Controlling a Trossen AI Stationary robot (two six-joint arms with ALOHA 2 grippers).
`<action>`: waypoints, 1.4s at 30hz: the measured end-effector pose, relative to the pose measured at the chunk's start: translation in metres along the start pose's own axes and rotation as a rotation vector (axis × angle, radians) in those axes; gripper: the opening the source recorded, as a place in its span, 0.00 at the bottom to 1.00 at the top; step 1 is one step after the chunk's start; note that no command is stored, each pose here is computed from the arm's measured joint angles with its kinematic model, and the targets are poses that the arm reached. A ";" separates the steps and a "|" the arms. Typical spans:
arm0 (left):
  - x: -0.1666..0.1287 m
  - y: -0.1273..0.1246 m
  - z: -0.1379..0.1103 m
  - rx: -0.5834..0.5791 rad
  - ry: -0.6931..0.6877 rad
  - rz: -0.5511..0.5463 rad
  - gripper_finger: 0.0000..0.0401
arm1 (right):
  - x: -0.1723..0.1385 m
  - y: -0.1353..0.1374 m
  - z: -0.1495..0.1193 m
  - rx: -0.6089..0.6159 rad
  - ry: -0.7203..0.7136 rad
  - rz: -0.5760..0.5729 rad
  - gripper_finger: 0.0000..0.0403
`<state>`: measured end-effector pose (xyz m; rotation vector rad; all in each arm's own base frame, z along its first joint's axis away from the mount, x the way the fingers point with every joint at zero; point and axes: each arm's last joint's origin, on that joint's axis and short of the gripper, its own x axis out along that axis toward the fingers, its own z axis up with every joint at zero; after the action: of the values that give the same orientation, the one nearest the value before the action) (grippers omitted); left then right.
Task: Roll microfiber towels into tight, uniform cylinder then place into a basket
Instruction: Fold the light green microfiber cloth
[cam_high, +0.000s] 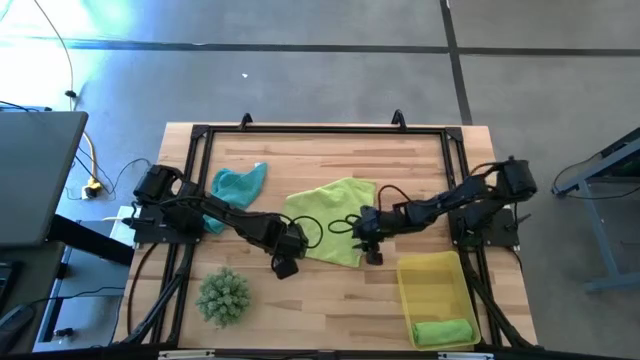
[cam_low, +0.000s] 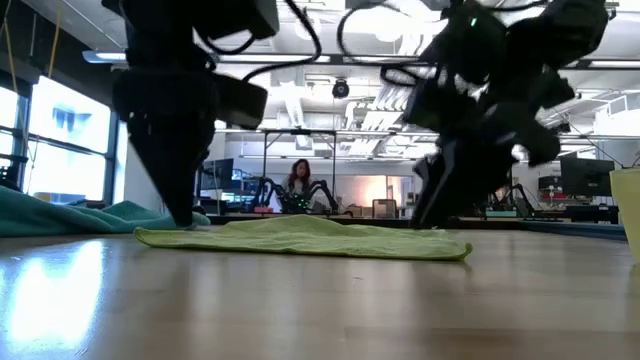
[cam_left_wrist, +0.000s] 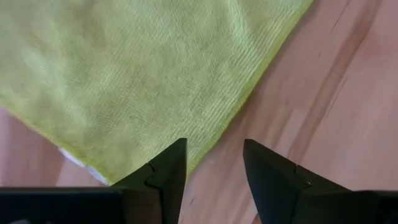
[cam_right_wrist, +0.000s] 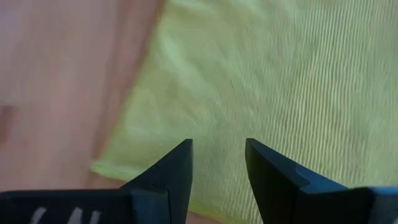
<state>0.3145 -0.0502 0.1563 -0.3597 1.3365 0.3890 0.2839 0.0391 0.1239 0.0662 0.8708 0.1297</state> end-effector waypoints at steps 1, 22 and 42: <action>-0.003 -0.001 0.001 0.005 -0.003 0.011 0.37 | 0.004 -0.001 -0.003 0.014 0.019 -0.008 0.34; -0.023 -0.027 -0.001 0.554 -0.049 0.008 0.37 | -0.045 0.001 0.006 -0.254 0.087 -0.149 0.34; 0.012 -0.013 -0.017 0.970 -0.019 0.157 0.37 | -0.026 0.023 -0.010 -0.286 0.188 -0.045 0.34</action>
<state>0.3077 -0.0688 0.1414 0.5563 1.3821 -0.1533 0.2583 0.0580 0.1396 -0.2364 1.0323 0.2199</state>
